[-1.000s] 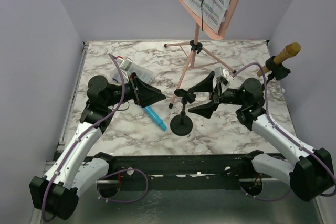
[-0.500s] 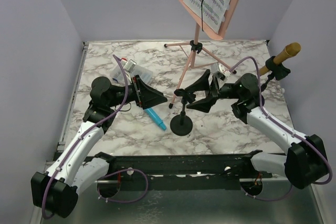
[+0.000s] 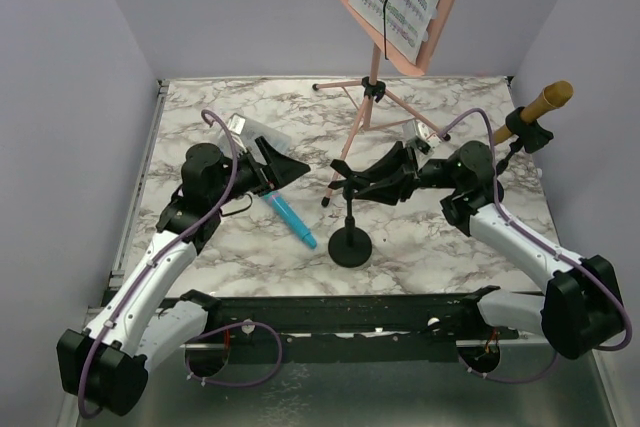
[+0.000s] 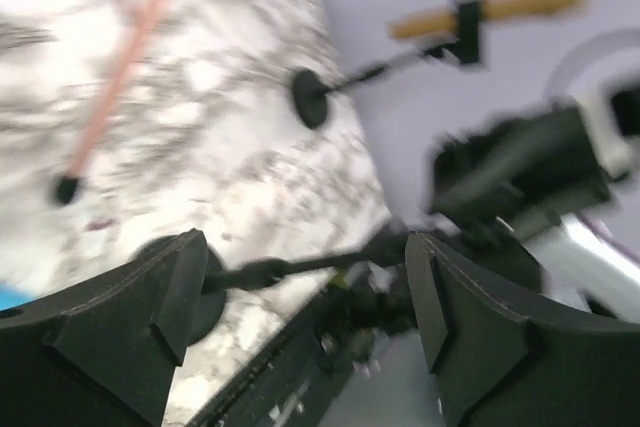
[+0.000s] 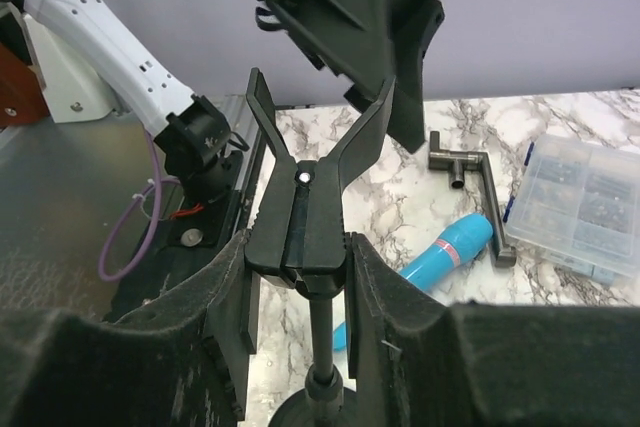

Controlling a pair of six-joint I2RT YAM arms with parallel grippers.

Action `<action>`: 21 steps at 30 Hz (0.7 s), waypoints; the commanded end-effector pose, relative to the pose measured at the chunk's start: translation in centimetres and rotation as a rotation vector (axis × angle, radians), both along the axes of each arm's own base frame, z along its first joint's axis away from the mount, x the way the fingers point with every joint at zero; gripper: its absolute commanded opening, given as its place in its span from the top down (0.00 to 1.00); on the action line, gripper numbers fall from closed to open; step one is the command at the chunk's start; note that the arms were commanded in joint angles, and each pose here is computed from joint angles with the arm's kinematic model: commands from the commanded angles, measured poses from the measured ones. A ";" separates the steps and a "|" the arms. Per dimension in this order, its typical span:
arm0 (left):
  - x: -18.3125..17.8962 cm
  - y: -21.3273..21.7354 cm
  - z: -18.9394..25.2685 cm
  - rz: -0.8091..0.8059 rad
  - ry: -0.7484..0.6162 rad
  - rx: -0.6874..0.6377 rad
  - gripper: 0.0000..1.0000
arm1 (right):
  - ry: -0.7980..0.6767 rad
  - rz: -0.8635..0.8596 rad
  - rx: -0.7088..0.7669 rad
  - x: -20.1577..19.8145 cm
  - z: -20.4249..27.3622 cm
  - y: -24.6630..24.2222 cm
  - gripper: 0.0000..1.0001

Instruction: Set up the instrument practice props

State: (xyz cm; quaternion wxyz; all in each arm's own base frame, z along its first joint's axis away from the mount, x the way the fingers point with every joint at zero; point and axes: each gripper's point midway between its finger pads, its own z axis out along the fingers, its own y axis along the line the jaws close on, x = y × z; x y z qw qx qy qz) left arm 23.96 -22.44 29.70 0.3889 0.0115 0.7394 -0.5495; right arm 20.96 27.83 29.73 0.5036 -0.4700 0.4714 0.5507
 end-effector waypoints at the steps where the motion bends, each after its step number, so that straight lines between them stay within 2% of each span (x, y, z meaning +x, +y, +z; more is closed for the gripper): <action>1: 4.4 6.3 -8.7 0.500 0.344 0.225 0.18 | -0.022 -0.013 0.005 -0.3 0.0 -0.3 1.00; 7: 6.9 7.7 -15.7 0.675 0.585 0.323 0.23 | -0.021 -0.021 0.008 -0.3 -0.4 -0.3 1.00; 12: 9.9 9.0 -19.3 0.831 0.678 0.405 0.22 | -0.019 -0.028 0.007 -0.2 -0.5 -0.4 1.00; 17: 9.8 10.3 -23.4 0.989 0.879 0.463 0.19 | -0.021 -0.035 0.006 -0.3 -0.3 -0.4 1.00; 21: 10.0 10.3 -25.7 1.045 0.961 0.466 0.20 | -0.022 -0.034 0.005 -0.3 -0.2 -0.5 1.00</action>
